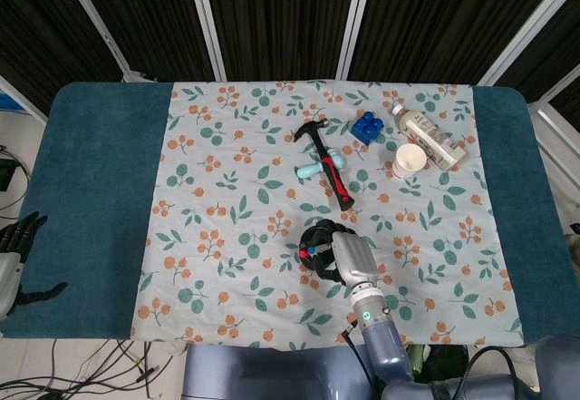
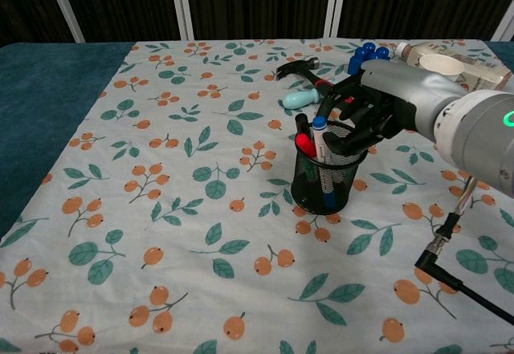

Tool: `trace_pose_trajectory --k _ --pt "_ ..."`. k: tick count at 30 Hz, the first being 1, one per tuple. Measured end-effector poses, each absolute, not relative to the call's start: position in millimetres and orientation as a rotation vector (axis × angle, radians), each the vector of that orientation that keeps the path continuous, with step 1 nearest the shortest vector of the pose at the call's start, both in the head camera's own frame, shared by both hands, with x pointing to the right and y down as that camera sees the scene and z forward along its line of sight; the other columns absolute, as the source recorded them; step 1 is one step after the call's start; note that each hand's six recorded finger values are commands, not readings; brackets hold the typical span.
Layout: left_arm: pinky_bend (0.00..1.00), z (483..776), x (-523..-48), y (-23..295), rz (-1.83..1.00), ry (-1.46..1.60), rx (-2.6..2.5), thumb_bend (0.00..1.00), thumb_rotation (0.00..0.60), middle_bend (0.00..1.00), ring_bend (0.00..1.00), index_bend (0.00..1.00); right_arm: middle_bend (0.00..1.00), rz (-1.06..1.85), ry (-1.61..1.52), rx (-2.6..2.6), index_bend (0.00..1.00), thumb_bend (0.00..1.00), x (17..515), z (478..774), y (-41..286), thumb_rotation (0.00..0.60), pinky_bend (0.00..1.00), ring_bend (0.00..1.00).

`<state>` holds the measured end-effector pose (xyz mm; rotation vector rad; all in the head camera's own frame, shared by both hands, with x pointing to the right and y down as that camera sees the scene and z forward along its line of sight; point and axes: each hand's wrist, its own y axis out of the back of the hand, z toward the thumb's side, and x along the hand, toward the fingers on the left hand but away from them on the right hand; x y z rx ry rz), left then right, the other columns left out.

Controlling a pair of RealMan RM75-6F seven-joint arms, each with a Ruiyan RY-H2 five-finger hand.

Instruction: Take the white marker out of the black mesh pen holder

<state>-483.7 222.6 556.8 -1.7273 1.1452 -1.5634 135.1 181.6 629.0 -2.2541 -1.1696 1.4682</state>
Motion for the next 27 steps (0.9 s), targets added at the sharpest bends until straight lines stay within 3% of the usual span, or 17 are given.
trace_pose_trajectory --k 27 --pt "0.0 555.9 -484.8 223.0 -1.562 1.15 -1.725 0.0 0.6 0.0 0.0 0.0 0.23 1.467 -1.173 -2.252 0.56 0.58 134.3 629.4 181.9 0.6 0.24 0.22"
